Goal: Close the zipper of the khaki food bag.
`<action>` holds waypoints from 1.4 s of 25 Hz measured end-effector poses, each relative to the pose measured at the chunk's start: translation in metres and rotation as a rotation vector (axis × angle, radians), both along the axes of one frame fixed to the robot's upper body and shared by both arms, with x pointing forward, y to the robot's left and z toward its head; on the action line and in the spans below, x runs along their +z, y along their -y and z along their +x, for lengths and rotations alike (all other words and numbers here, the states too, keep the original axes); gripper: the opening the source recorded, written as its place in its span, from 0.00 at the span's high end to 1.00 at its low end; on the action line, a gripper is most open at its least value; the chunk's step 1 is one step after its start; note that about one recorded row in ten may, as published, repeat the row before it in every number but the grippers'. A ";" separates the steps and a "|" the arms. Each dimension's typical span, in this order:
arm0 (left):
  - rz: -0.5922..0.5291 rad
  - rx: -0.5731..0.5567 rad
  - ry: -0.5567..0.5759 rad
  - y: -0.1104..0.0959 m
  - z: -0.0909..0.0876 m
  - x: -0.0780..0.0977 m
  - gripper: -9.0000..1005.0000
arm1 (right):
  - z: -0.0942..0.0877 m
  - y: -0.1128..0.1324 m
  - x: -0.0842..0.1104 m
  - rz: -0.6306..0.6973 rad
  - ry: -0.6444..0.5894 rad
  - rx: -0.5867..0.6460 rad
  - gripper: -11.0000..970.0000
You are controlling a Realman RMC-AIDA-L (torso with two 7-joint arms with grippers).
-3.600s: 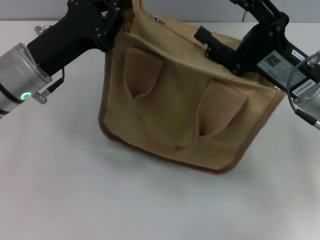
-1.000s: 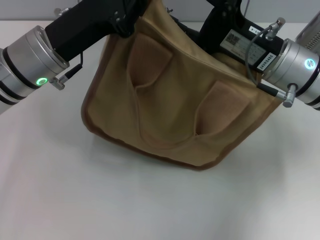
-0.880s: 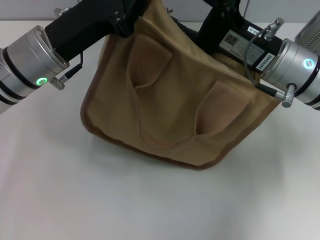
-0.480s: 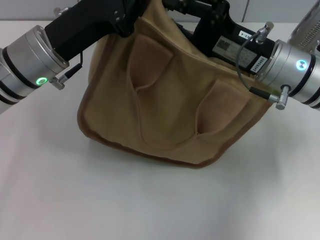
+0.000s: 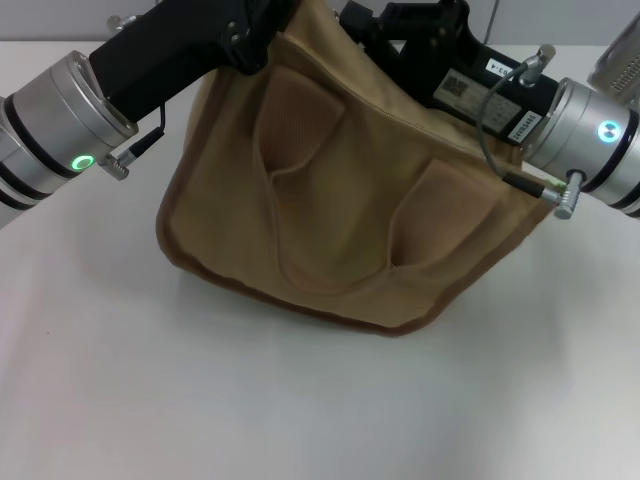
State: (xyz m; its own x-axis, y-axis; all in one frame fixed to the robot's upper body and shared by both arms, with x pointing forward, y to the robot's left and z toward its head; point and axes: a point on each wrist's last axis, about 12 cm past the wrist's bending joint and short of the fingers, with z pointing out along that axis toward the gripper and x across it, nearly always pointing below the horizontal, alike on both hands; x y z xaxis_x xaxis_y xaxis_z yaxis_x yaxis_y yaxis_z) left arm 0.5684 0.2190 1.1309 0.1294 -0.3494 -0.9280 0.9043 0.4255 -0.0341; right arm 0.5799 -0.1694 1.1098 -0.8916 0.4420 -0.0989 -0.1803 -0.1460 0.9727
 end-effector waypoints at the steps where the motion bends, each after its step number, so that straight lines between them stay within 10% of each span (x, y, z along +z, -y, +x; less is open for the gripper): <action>1: 0.000 0.001 0.000 0.000 0.000 0.000 0.97 | 0.000 0.001 0.000 -0.003 0.014 -0.010 0.85; 12: 0.002 0.008 -0.004 -0.001 0.000 -0.001 0.97 | 0.000 0.011 0.001 -0.055 0.201 -0.100 0.98; 19: 0.002 0.013 -0.008 -0.002 -0.001 -0.002 0.97 | -0.015 0.041 0.009 -0.113 0.626 -0.334 0.95; 29: -0.014 0.013 -0.025 -0.002 -0.004 -0.006 0.97 | -0.025 0.047 -0.002 -0.522 1.242 -0.570 0.91; 35: -0.018 0.008 -0.032 -0.002 -0.004 -0.006 0.97 | -0.028 0.037 -0.007 -0.680 1.476 -0.643 0.70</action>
State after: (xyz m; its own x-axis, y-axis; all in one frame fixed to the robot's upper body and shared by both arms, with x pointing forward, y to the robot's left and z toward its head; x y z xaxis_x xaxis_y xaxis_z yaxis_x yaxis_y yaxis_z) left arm 0.5640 0.2205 1.1248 0.1028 -0.3651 -0.9253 0.8990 0.4322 -0.0706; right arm 0.5523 -0.2061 1.1027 0.3946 0.1975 -0.8974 -0.7550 0.6264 -0.1941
